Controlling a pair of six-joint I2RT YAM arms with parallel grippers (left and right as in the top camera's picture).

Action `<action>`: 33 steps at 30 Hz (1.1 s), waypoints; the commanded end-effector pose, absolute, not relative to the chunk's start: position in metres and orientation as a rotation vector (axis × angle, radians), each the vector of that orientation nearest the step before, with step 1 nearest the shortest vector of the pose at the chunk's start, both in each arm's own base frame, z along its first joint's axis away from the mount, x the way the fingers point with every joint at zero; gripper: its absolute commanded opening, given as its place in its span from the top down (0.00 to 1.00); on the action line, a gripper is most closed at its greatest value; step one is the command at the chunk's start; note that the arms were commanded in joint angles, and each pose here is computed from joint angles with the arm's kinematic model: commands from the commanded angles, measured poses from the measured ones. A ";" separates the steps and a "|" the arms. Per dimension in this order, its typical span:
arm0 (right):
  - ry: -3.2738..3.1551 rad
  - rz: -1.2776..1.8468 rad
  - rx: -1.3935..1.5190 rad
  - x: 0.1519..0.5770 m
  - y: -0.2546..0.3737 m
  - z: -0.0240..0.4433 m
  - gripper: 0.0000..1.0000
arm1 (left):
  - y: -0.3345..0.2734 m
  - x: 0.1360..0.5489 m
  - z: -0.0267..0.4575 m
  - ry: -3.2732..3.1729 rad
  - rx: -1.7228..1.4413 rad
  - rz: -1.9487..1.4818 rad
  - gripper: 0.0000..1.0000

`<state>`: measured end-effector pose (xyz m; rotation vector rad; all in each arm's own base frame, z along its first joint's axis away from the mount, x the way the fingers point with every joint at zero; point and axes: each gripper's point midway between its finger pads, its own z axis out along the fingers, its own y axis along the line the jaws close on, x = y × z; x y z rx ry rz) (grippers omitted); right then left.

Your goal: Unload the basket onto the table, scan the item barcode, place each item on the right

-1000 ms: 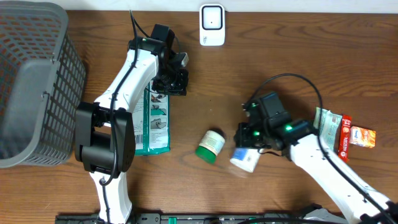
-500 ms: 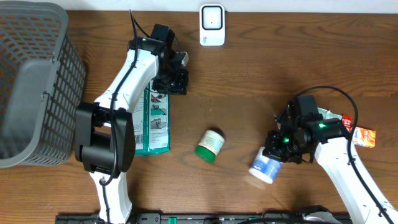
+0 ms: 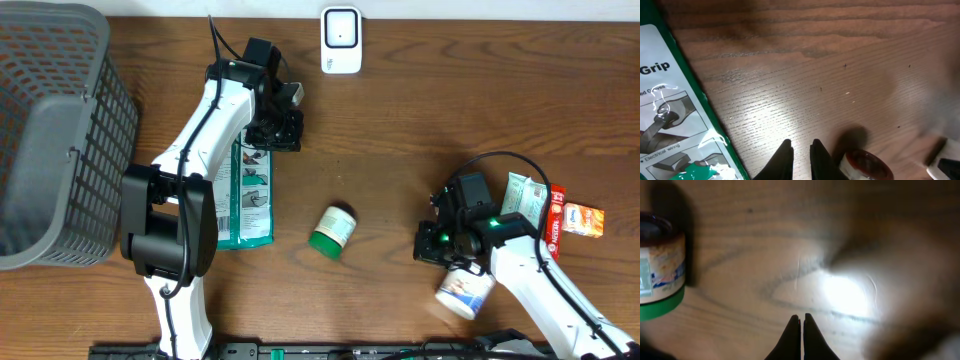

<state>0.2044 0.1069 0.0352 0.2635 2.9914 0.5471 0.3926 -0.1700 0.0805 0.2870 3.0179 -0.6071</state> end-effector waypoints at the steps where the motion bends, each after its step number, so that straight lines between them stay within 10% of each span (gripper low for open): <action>1: 2.947 0.677 0.227 0.212 0.123 0.046 0.99 | -0.173 0.398 0.096 2.974 0.307 -0.615 0.86; 11: 2.838 0.342 0.241 0.249 0.065 0.145 0.99 | -0.173 0.398 0.096 2.974 0.307 -0.615 0.86; 23: 2.315 -0.538 1.930 0.104 -0.065 0.155 0.97 | -0.172 0.403 0.096 2.956 0.309 -0.594 0.86; 33: 2.013 -0.456 2.170 0.094 -0.063 0.135 0.96 | -0.172 0.404 0.096 2.951 0.310 -0.594 0.86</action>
